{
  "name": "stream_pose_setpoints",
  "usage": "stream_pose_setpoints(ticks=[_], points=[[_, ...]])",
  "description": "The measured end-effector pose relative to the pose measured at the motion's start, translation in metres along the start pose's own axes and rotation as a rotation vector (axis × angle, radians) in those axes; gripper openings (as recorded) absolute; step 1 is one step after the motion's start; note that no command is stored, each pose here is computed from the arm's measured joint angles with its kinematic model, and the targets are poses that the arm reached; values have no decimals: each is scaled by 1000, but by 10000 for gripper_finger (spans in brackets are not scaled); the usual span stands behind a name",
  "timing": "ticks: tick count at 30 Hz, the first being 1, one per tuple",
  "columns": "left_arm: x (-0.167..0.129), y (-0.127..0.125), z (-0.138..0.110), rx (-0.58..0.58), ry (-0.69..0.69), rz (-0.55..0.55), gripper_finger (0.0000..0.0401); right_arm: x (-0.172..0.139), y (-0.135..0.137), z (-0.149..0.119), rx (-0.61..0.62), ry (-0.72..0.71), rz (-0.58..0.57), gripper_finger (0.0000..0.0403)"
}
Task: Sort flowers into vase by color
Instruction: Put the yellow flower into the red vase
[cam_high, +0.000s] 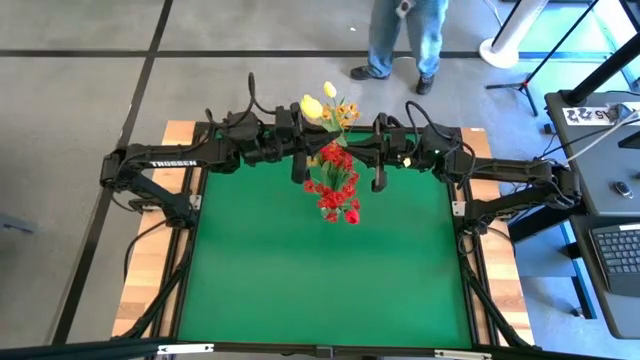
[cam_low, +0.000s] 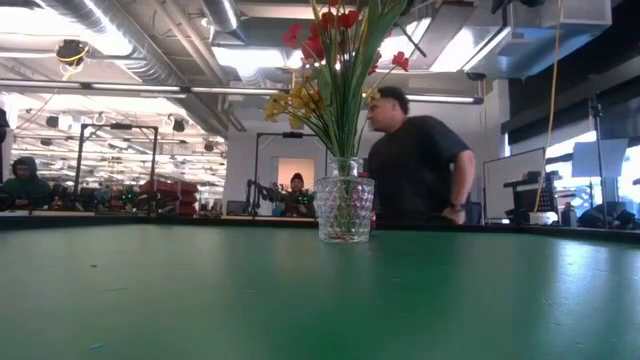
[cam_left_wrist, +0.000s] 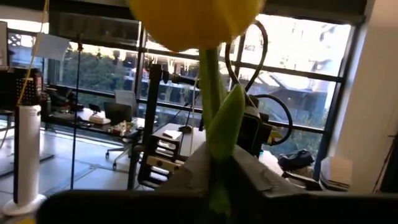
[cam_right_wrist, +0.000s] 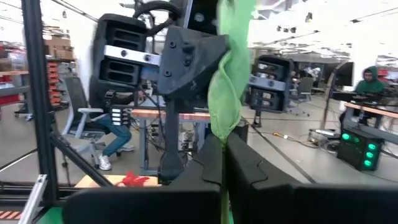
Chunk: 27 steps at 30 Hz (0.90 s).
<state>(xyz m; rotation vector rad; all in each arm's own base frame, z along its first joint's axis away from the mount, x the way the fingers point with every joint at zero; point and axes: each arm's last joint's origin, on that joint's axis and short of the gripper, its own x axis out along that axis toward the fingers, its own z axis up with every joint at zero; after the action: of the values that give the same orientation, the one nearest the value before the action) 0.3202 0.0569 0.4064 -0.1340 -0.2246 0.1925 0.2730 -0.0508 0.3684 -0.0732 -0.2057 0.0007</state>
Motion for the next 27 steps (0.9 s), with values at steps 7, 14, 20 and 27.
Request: stream_pose_setpoints(ticks=[7,14,20,27], points=[[0,1,-1,4,11,29,5,0,-1,-3,-1,32,-61,32],[-4,1,5,33,-10,51,2,-6,-3,0,-10,149,-157,121],[-6,2,7,51,-17,62,2,-6,-4,16,6,289,-157,193],[-6,3,3,82,27,102,1,-7,-4,29,9,330,-171,215]])
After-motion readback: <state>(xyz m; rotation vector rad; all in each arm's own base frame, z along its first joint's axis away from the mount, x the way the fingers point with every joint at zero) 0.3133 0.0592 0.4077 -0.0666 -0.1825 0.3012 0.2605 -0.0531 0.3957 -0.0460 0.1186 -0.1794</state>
